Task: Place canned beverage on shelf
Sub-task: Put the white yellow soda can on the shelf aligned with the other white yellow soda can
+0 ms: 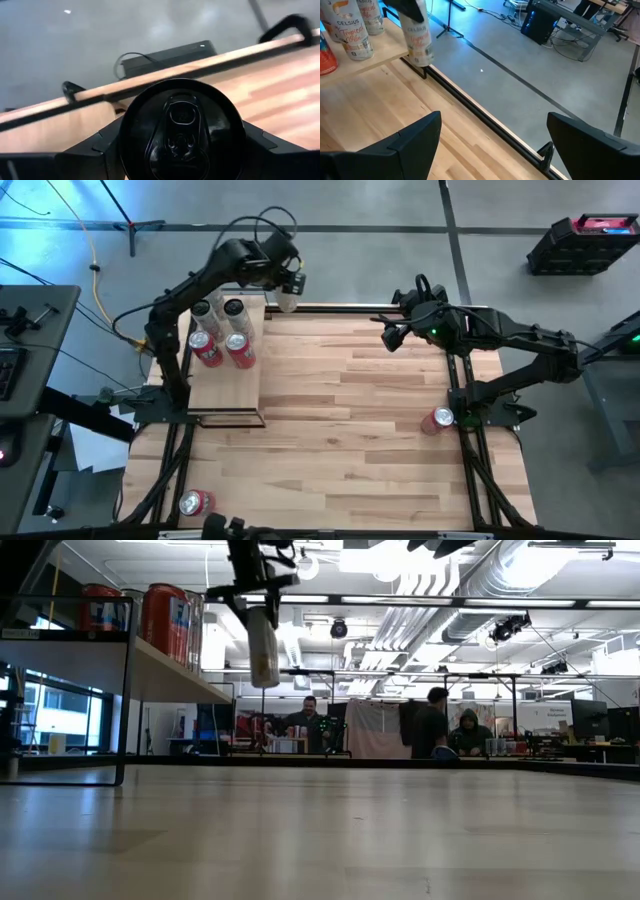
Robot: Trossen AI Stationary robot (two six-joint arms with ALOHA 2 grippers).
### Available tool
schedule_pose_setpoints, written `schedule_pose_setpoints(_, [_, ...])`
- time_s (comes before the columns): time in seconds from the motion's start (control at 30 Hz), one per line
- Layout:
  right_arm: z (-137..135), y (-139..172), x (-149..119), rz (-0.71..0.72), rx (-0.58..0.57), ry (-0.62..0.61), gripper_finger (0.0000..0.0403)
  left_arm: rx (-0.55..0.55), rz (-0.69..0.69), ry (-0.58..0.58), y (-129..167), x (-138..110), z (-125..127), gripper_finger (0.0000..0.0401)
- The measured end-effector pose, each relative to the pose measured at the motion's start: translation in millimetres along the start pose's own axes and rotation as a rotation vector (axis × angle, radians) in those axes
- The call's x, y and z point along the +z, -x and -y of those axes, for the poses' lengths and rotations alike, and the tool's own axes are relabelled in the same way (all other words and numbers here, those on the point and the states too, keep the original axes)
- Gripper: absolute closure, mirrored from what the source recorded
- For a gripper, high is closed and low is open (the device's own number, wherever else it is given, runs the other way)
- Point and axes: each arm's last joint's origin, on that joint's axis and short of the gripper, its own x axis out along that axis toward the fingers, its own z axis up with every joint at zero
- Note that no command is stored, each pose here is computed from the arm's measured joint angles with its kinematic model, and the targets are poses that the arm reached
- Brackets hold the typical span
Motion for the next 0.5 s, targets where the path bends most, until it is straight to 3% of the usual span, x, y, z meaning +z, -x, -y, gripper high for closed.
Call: schedule_pose_setpoints(0.5, [-0.7, 0.1, -0.2, -0.005, 0.019, -0.042, 0.0055, 0.027, -0.048, -0.048, -9.7, -9.5, 13.0, 0.0163])
